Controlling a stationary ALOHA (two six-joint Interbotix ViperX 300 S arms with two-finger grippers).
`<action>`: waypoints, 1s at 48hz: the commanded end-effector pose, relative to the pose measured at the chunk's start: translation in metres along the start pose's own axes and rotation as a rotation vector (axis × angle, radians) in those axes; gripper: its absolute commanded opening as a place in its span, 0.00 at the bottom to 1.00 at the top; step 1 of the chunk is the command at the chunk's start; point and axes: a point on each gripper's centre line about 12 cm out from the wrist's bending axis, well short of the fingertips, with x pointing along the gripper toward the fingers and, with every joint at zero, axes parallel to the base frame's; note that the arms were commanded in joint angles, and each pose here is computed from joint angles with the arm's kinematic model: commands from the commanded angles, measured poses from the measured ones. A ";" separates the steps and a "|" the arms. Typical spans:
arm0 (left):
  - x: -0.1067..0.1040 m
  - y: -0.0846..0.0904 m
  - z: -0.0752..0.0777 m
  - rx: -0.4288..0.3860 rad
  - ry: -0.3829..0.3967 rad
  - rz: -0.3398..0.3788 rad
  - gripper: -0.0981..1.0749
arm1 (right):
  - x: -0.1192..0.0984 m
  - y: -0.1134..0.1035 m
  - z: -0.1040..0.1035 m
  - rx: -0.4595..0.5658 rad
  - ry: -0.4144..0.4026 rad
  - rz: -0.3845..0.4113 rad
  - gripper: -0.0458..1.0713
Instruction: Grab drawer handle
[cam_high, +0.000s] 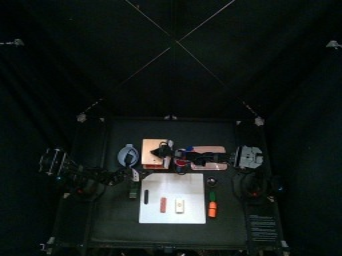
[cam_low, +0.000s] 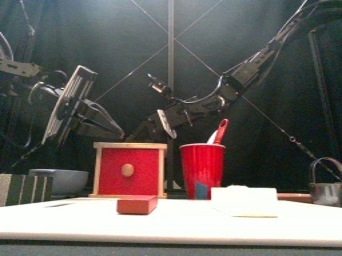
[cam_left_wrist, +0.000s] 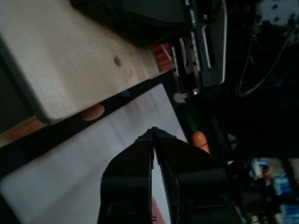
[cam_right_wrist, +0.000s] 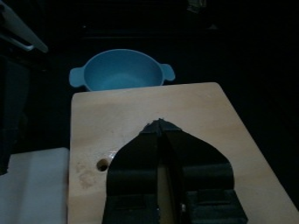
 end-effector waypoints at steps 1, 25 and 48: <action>0.005 -0.009 0.001 -0.084 -0.015 -0.015 0.60 | -0.001 -0.003 0.011 -0.018 -0.014 -0.001 0.05; 0.034 0.006 -0.004 -0.278 -0.031 0.059 0.88 | 0.007 0.000 0.006 -0.026 0.005 0.009 0.05; 0.053 0.026 -0.002 -0.266 -0.062 0.132 0.88 | 0.006 0.006 -0.002 -0.026 0.035 0.020 0.05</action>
